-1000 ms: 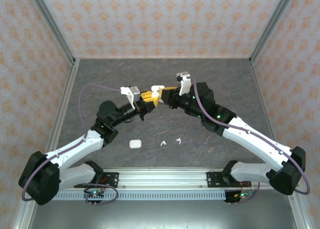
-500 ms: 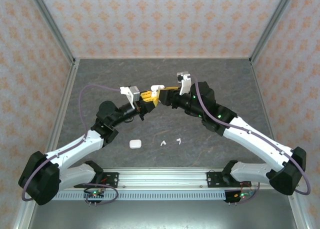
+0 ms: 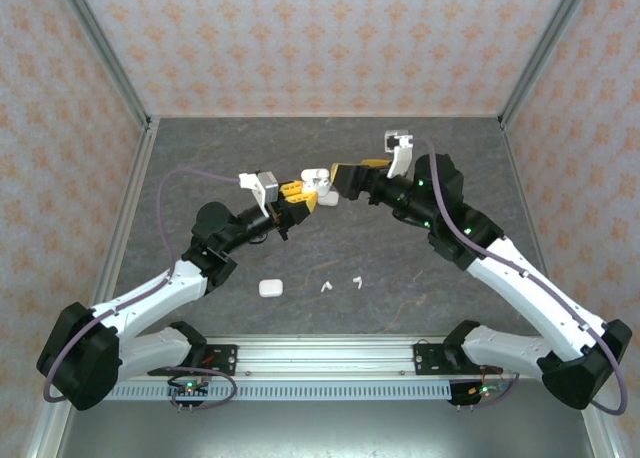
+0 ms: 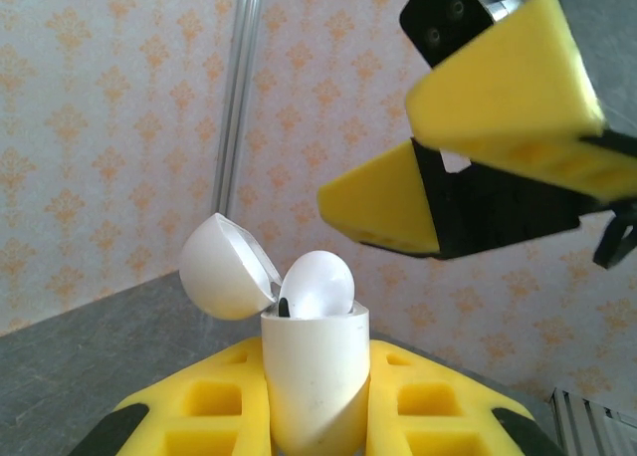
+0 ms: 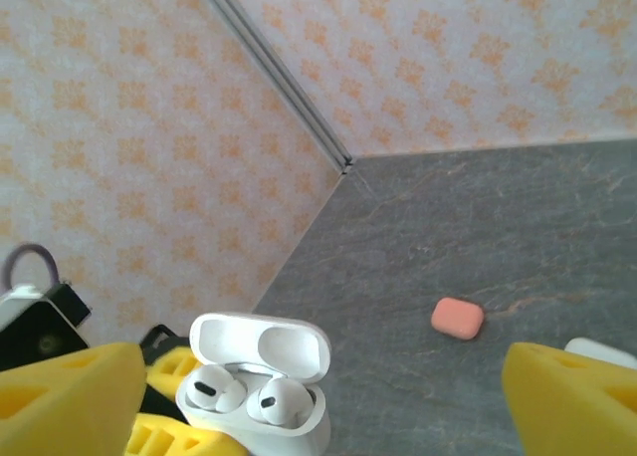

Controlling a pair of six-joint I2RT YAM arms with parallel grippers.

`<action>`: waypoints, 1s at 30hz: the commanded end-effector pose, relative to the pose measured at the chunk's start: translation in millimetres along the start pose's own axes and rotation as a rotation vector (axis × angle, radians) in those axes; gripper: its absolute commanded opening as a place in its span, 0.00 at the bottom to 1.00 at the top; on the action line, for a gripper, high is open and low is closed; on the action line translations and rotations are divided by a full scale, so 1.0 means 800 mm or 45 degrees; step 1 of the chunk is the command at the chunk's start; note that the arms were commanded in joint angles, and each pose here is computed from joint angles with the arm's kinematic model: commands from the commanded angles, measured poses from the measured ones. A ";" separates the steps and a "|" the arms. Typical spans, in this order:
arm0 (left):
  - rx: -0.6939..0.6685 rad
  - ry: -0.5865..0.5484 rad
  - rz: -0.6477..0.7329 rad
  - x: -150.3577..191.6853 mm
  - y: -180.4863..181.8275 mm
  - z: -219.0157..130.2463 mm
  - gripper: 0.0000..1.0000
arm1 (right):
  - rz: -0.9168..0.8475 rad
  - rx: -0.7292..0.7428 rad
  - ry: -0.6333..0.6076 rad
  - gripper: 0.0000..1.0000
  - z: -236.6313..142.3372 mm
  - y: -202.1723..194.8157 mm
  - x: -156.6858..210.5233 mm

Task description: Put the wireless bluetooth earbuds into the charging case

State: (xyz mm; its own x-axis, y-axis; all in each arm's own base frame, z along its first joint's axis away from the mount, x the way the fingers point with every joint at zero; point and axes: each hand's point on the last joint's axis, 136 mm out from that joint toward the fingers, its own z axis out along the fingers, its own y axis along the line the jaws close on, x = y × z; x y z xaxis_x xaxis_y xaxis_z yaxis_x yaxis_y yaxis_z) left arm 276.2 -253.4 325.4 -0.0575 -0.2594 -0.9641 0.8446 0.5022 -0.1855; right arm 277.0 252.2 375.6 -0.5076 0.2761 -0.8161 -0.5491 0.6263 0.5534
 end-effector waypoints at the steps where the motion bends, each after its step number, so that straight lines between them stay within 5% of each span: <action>1: 0.074 -0.095 0.042 -0.030 -0.019 0.000 0.00 | 0.030 -0.176 0.061 0.99 -0.010 0.024 0.000; 9: 0.150 -0.092 0.053 -0.038 -0.034 0.001 0.00 | 0.069 -0.441 0.288 0.99 0.005 0.049 0.036; 30: 0.166 -0.037 0.060 -0.029 -0.037 0.004 0.00 | -0.087 -0.678 0.289 0.96 0.009 0.100 0.025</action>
State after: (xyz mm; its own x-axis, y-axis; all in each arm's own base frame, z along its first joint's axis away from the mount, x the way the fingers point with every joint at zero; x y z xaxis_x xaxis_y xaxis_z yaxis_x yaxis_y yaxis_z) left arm 261.7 -264.4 332.8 -0.0566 -0.2472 -0.9673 0.8910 0.4246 -0.1606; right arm 239.1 314.6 364.1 -0.6630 0.0160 -0.7484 -0.7241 0.2401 0.6466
